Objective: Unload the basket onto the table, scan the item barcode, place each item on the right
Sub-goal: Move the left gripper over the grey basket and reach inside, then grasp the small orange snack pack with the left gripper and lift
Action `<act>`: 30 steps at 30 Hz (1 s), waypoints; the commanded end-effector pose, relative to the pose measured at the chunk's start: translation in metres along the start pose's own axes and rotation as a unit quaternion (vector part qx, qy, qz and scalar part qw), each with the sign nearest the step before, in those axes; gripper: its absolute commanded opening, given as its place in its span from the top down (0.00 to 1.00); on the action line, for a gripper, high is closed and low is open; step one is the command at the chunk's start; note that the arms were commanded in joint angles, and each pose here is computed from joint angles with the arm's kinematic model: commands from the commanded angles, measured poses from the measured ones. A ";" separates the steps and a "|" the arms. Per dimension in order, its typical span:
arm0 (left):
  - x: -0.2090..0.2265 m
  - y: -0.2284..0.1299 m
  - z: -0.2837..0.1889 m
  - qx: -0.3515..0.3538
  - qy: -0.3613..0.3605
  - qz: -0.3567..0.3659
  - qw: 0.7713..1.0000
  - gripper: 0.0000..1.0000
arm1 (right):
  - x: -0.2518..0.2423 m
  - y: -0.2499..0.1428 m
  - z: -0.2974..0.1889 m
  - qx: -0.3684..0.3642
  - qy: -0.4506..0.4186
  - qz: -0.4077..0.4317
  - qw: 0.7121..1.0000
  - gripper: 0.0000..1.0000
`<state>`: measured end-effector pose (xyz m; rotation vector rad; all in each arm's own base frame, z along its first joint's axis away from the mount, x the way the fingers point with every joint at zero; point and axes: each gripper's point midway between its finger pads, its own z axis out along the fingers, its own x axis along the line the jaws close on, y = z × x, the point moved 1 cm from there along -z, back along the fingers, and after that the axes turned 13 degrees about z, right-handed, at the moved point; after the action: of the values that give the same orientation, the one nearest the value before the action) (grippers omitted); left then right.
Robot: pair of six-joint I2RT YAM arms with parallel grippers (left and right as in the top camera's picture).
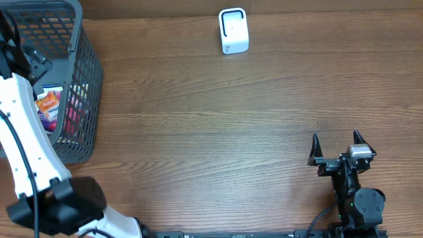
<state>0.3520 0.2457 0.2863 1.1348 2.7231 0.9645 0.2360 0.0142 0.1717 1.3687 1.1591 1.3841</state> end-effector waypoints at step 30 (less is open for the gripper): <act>-0.012 -0.075 0.128 0.228 -0.018 0.065 0.971 0.69 | -0.001 0.000 0.000 -0.005 -0.002 0.003 1.000 0.00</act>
<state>0.3485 0.2586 0.1392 1.3667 2.9584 0.3150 0.2360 0.0142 0.1717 1.3690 1.1589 1.3844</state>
